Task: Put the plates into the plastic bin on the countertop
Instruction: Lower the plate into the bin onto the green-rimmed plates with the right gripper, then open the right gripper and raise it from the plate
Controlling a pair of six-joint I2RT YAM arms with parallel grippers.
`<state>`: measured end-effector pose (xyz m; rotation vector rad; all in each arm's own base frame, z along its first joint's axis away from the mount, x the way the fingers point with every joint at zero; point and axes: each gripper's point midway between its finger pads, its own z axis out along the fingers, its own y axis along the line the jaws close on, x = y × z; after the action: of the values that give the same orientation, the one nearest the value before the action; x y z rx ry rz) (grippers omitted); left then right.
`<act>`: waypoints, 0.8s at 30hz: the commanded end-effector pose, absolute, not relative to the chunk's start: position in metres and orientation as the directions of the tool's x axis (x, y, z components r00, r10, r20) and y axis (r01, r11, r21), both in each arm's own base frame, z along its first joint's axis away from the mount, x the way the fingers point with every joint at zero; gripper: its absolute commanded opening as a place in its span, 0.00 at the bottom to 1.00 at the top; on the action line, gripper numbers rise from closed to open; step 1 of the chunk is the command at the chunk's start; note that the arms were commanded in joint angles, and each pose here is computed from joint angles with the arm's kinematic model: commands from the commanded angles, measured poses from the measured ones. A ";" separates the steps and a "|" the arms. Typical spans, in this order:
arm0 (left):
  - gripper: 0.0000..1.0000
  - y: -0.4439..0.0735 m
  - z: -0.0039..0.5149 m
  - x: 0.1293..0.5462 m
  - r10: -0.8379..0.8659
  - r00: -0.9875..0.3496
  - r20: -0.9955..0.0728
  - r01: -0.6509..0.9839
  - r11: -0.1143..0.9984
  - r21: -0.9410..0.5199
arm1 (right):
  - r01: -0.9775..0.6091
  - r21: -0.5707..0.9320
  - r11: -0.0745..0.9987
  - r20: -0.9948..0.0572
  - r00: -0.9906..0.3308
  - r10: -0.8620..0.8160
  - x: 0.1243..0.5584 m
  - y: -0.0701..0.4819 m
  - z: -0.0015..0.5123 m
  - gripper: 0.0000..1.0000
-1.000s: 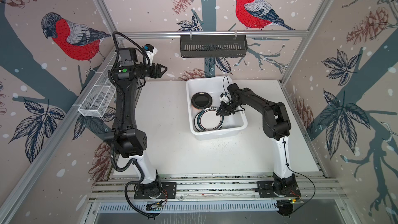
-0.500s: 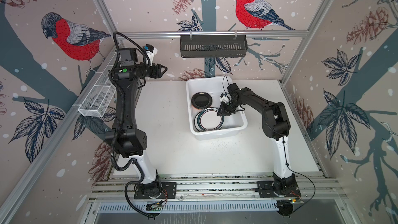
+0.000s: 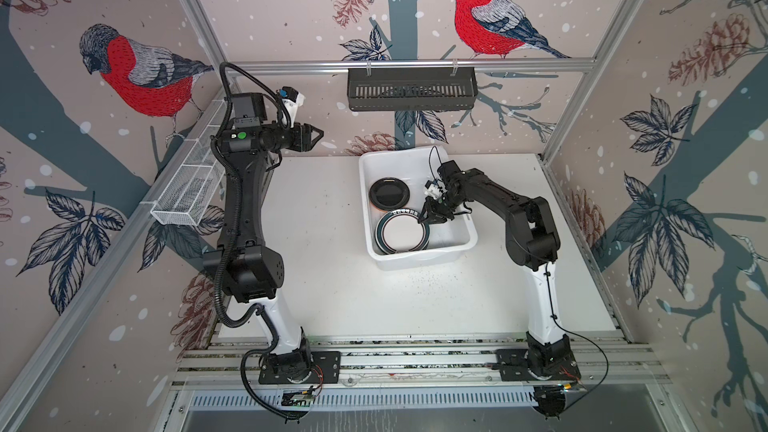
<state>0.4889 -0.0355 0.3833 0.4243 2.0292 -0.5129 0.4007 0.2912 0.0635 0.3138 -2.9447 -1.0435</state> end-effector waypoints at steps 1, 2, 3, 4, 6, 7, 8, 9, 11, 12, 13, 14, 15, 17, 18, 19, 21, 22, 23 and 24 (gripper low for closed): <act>0.59 -0.039 0.389 0.490 0.085 -0.451 -0.888 0.515 0.838 -0.181 | -0.191 0.595 0.781 -0.052 -0.978 -0.200 0.397 0.287 0.059 0.29; 0.59 -0.039 0.389 0.490 0.085 -0.452 -0.888 0.514 0.838 -0.181 | -0.192 0.590 0.784 -0.055 -0.978 -0.199 0.398 0.286 0.060 0.30; 0.59 -0.039 0.389 0.490 0.087 -0.452 -0.888 0.514 0.838 -0.180 | -0.191 0.584 0.789 -0.056 -0.979 -0.196 0.399 0.284 0.060 0.30; 0.59 -0.039 0.388 0.490 0.089 -0.452 -0.888 0.515 0.838 -0.178 | -0.194 0.579 0.792 -0.060 -0.979 -0.196 0.400 0.284 0.061 0.32; 0.59 -0.039 0.388 0.490 0.091 -0.451 -0.888 0.517 0.837 -0.177 | -0.198 0.565 0.801 -0.072 -0.979 -0.191 0.403 0.282 0.064 0.34; 0.60 -0.039 0.388 0.490 0.094 -0.450 -0.888 0.519 0.837 -0.174 | -0.201 0.561 0.803 -0.076 -0.979 -0.191 0.404 0.283 0.066 0.35; 0.63 -0.039 0.388 0.490 0.095 -0.448 -0.889 0.516 0.839 -0.171 | -0.203 0.552 0.808 -0.083 -0.978 -0.189 0.406 0.281 0.067 0.35; 0.64 -0.039 0.389 0.489 0.095 -0.444 -0.891 0.517 0.839 -0.168 | -0.203 0.543 0.815 -0.088 -0.979 -0.185 0.408 0.280 0.069 0.35; 0.64 -0.039 0.389 0.490 0.096 -0.442 -0.892 0.517 0.840 -0.166 | -0.206 0.535 0.820 -0.097 -0.978 -0.183 0.410 0.280 0.072 0.35; 0.64 -0.039 0.389 0.490 0.096 -0.442 -0.892 0.518 0.839 -0.166 | -0.208 0.532 0.821 -0.100 -0.978 -0.183 0.411 0.280 0.073 0.35; 0.64 -0.039 0.388 0.490 0.096 -0.443 -0.891 0.518 0.839 -0.167 | -0.208 0.529 0.822 -0.104 -0.978 -0.181 0.413 0.279 0.075 0.36; 0.64 -0.039 0.389 0.490 0.097 -0.441 -0.892 0.519 0.839 -0.165 | -0.212 0.525 0.824 -0.112 -0.977 -0.180 0.415 0.279 0.077 0.36; 0.64 -0.038 0.388 0.490 0.096 -0.442 -0.892 0.517 0.840 -0.166 | -0.218 0.519 0.826 -0.122 -0.976 -0.180 0.416 0.279 0.080 0.36; 0.64 -0.038 0.389 0.490 0.096 -0.442 -0.892 0.516 0.841 -0.165 | -0.224 0.506 0.833 -0.139 -0.974 -0.178 0.420 0.278 0.085 0.36; 0.65 -0.038 0.389 0.490 0.097 -0.440 -0.893 0.515 0.841 -0.162 | -0.229 0.499 0.836 -0.151 -0.973 -0.177 0.423 0.278 0.088 0.36; 0.65 -0.037 0.389 0.490 0.098 -0.440 -0.893 0.513 0.843 -0.161 | -0.234 0.492 0.838 -0.164 -0.971 -0.174 0.426 0.278 0.092 0.36; 0.68 -0.036 0.389 0.491 0.098 -0.440 -0.893 0.506 0.848 -0.156 | -0.245 0.474 0.846 -0.206 -0.965 -0.164 0.434 0.276 0.104 0.36; 0.68 -0.035 0.388 0.492 0.096 -0.442 -0.892 0.501 0.851 -0.157 | -0.250 0.469 0.847 -0.230 -0.961 -0.157 0.438 0.276 0.111 0.36; 0.70 -0.034 0.387 0.492 0.095 -0.445 -0.890 0.495 0.855 -0.156 | -0.256 0.458 0.851 -0.257 -0.955 -0.149 0.442 0.275 0.119 0.36; 0.70 -0.033 0.386 0.493 0.096 -0.447 -0.889 0.489 0.859 -0.153 | -0.262 0.448 0.855 -0.289 -0.947 -0.139 0.447 0.274 0.129 0.36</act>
<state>0.4890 -0.0361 0.3785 0.4238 2.0384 -0.5229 0.4371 0.2801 0.1089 0.3503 -3.1703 -0.8935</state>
